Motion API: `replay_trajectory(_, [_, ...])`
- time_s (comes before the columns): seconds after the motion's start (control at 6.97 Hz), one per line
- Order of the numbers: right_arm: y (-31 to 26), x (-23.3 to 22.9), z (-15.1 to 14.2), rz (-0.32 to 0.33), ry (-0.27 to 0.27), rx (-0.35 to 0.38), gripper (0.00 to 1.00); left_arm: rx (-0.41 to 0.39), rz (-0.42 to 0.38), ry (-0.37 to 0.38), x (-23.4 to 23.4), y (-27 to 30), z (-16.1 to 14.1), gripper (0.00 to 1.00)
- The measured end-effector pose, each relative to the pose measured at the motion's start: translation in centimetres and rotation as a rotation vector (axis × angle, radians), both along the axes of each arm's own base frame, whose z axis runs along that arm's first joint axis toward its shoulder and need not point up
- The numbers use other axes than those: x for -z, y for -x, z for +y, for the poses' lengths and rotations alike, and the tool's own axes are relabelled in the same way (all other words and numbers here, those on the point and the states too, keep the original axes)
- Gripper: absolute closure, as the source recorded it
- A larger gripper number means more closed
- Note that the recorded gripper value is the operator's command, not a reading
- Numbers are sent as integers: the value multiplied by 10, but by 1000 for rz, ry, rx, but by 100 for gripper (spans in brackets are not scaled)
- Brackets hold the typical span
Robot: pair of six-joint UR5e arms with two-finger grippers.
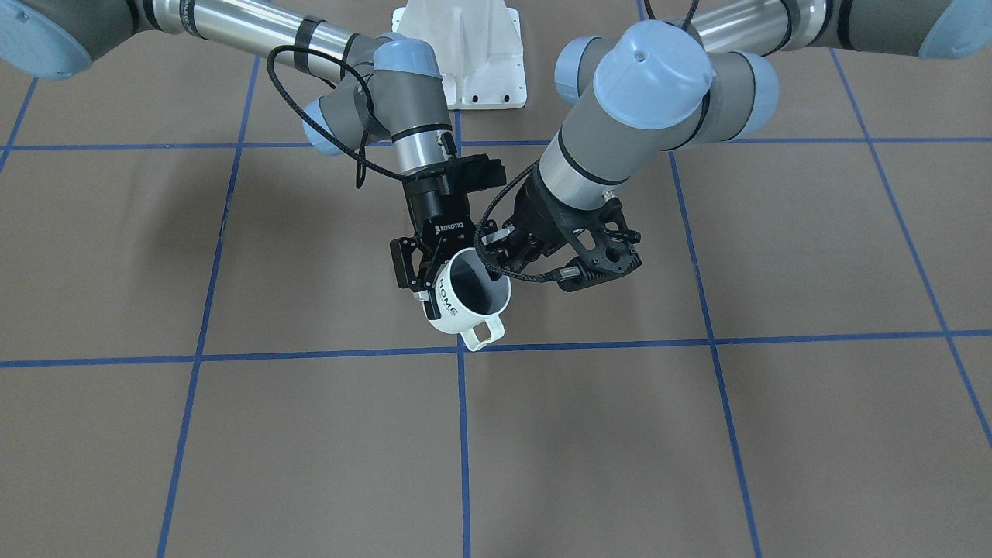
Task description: Left arm hands cup to right arm to dump lemon
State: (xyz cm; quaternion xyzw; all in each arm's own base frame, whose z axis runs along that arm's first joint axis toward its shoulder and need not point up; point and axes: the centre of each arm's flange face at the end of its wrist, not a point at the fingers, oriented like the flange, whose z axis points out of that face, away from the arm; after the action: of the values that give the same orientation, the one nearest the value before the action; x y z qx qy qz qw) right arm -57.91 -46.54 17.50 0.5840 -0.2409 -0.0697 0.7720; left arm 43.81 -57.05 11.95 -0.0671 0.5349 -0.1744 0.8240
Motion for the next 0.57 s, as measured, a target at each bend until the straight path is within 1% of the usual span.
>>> replay_trajectory(0.14, [0, 1, 0, -3, -1, 1, 2, -6, 0, -7, 0, -1, 0, 100])
replay_trajectory(0.57, [-5, -5, 2, 0, -2, 0, 1, -33, -5, -48, -1, -2, 0, 100])
